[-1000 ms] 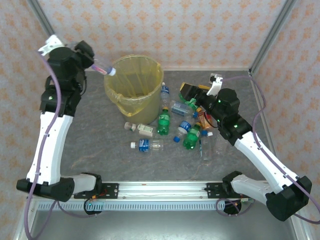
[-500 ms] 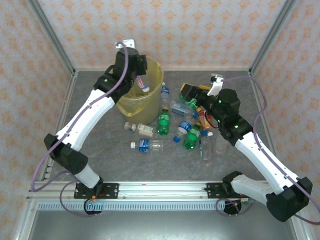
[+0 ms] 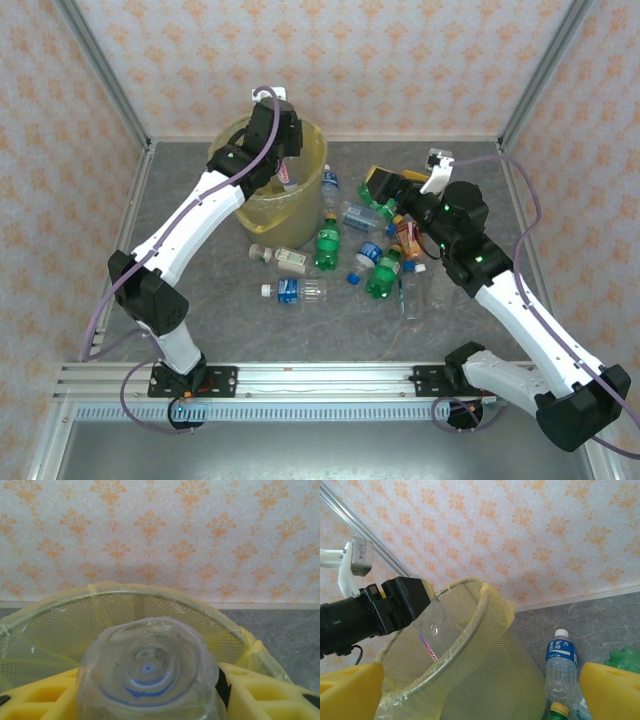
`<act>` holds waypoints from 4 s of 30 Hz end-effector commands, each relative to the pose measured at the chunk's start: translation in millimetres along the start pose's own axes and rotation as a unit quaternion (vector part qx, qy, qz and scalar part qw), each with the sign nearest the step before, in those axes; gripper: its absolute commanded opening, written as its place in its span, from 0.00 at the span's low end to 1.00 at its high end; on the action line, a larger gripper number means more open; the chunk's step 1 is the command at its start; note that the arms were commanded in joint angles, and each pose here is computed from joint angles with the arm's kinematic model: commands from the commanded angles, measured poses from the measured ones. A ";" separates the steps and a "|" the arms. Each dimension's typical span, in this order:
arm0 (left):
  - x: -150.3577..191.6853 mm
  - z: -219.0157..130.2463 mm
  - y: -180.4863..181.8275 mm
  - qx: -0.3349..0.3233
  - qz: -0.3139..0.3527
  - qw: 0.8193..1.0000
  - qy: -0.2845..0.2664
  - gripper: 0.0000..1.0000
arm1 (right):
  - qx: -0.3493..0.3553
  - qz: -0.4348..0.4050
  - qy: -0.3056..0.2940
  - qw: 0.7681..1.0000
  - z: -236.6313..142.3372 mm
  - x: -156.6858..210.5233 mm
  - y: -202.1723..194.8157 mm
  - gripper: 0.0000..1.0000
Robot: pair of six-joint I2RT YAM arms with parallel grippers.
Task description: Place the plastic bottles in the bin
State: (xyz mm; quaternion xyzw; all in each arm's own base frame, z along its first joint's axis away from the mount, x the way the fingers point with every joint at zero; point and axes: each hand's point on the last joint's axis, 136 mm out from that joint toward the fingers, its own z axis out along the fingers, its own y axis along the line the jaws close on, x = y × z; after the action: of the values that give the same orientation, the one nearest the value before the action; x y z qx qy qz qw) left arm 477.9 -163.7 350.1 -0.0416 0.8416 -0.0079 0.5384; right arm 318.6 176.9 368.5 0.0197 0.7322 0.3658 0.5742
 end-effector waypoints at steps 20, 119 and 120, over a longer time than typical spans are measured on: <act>-25.5 -56.7 15.5 0.029 -0.077 0.996 -0.013 0.99 | 0.001 0.010 0.013 1.000 13.1 5.3 -0.1 1.00; 346.7 -121.9 74.5 -0.059 -0.599 0.763 0.234 0.65 | -0.006 -0.088 0.146 0.985 7.5 78.6 26.3 1.00; 348.0 -120.6 72.1 -0.059 -0.601 0.762 0.234 0.65 | -0.006 -0.088 0.147 0.985 6.9 78.7 26.2 1.00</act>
State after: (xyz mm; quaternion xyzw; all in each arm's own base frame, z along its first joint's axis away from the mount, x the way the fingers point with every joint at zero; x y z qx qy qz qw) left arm 205.5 -117.8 75.0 -0.5401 0.7776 -0.2625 0.1863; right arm 293.3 237.8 307.6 -0.1061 0.8101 0.3112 0.4853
